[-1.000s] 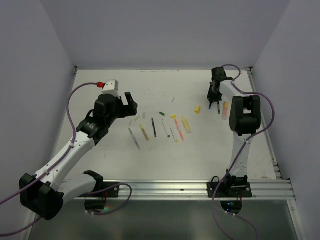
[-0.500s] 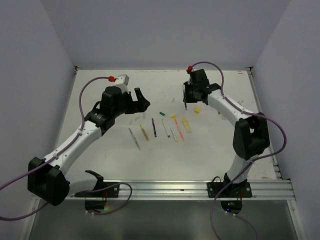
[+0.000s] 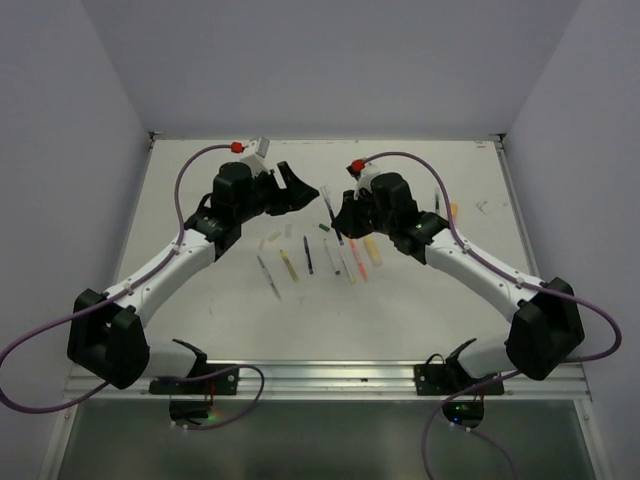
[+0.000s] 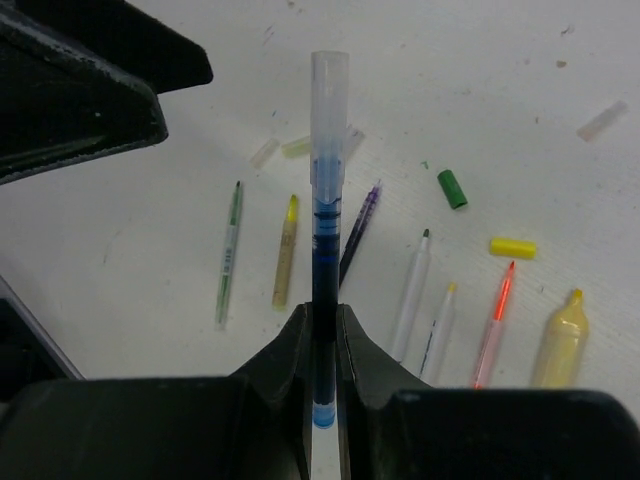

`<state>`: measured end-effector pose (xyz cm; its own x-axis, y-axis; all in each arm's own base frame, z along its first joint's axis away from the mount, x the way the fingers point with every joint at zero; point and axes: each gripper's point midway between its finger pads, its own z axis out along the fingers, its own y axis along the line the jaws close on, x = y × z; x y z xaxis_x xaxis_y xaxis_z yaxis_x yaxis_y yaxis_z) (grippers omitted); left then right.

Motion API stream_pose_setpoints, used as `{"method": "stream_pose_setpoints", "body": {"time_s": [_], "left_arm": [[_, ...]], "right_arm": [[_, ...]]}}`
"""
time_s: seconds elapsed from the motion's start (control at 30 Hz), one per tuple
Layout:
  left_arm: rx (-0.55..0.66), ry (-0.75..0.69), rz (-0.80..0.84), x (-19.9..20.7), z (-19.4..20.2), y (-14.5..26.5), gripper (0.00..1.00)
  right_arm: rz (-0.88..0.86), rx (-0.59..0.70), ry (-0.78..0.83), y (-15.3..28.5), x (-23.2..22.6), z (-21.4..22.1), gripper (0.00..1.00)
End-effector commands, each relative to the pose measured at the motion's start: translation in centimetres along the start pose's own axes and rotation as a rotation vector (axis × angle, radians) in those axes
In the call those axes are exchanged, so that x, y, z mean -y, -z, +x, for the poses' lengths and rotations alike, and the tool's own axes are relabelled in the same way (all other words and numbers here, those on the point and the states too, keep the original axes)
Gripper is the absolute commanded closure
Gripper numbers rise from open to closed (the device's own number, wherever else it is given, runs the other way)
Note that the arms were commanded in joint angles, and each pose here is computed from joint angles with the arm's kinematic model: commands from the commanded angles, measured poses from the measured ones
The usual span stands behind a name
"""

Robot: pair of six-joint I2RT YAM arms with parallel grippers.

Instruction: Open the pen caps

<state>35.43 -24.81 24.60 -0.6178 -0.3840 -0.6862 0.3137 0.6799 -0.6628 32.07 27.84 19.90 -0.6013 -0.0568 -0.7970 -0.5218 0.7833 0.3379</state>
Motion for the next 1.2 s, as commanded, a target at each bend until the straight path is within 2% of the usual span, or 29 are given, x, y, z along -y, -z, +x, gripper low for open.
{"method": "stream_pose_setpoints", "body": {"time_s": [0.0,0.23,0.4,0.6,0.9,1.1,1.17], "left_arm": [[0.050,0.000,0.134,4.1,-1.7,-0.3,0.24],[0.047,-0.011,0.217,5.8,-1.0,-0.3,0.33],[0.070,-0.068,0.255,6.7,-1.6,1.0,0.34],[0.070,-0.100,0.310,7.3,-1.8,2.6,0.36],[0.059,-0.129,0.418,9.0,-1.4,4.6,0.44],[0.060,-0.123,0.450,9.5,-1.4,5.3,0.56],[0.071,-0.121,0.452,9.5,-1.7,5.5,0.64]], "right_arm": [[-0.117,0.091,0.003,1.2,-2.5,-1.6,1.00],[-0.274,0.140,-0.036,2.4,-5.2,-1.7,1.00],[-0.370,0.160,-0.045,3.6,-7.0,-2.1,1.00],[-0.437,0.187,-0.037,5.1,-8.4,-3.1,1.00],[-0.551,0.192,-0.051,6.1,-10.2,-3.6,1.00],[-0.603,0.186,-0.070,6.1,-10.7,-3.7,1.00],[-0.610,0.179,-0.070,6.1,-10.7,-3.6,1.00]]}}
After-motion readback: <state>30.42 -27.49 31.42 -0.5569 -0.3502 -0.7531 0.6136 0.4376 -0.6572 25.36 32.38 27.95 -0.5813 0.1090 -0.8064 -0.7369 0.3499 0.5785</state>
